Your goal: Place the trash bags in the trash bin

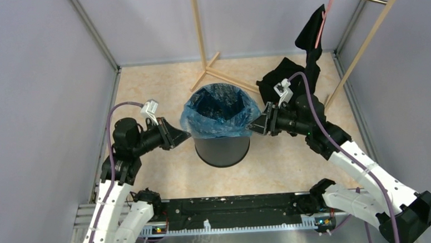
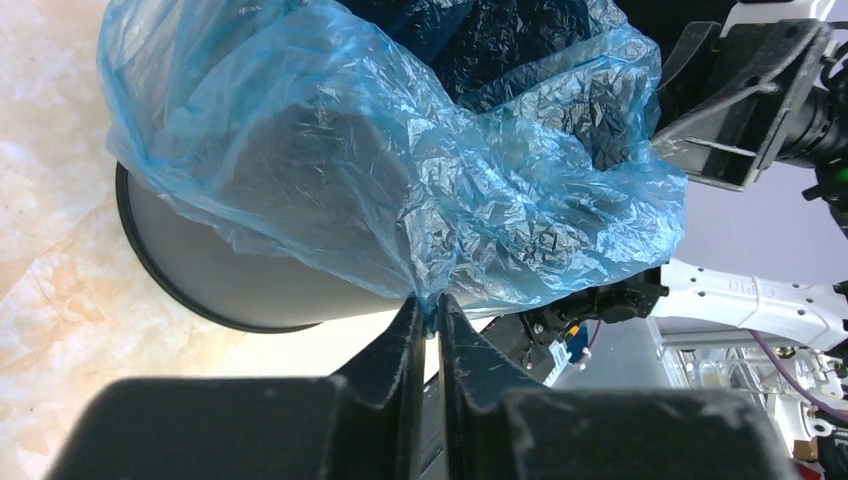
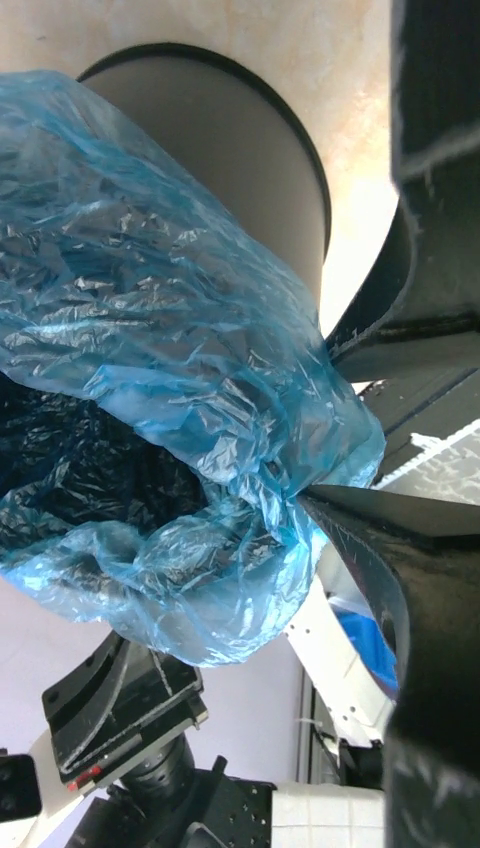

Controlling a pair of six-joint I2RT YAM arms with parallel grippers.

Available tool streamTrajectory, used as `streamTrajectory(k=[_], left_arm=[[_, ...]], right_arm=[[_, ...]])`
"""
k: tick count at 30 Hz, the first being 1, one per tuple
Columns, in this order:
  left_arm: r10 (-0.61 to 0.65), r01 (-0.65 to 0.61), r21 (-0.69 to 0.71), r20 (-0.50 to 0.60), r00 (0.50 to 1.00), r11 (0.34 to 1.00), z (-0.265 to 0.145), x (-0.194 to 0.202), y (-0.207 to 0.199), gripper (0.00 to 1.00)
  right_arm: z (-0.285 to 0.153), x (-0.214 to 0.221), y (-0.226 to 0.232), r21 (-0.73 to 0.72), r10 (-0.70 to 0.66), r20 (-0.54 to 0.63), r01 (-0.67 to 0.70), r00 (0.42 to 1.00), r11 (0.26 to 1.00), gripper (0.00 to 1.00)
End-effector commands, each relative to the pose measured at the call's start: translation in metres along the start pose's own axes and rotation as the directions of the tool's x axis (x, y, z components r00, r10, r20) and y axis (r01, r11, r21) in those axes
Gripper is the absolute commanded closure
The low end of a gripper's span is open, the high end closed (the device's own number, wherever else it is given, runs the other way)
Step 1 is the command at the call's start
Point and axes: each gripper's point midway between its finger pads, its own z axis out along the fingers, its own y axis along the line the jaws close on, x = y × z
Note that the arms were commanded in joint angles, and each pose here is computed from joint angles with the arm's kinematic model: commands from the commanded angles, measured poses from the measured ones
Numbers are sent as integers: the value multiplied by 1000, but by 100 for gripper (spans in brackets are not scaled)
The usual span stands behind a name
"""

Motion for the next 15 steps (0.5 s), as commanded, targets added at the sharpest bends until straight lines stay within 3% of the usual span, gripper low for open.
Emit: streamTrajectory(k=[1,4,6,15], left_arm=[[22,-22,29,8,1000,999,-6,1,-8,89],[17,-17,12,-12,1000,1000,-8,9,-3,99],[2,-2,0,-37,999,1000,-9,19,2,100],[-22,22,0,-95,995,1000,-15,52,13,100]], right_arm=[[-1,-3,14,-70,-3,29,5,1000,998,65],[-2,3,12,-73,8,15,-7,1000,997,78],[-3,10,11,-74,8,-4,-8,1000,997,82],[-10,44,3,-95,-9,-95,0,995,995,86]])
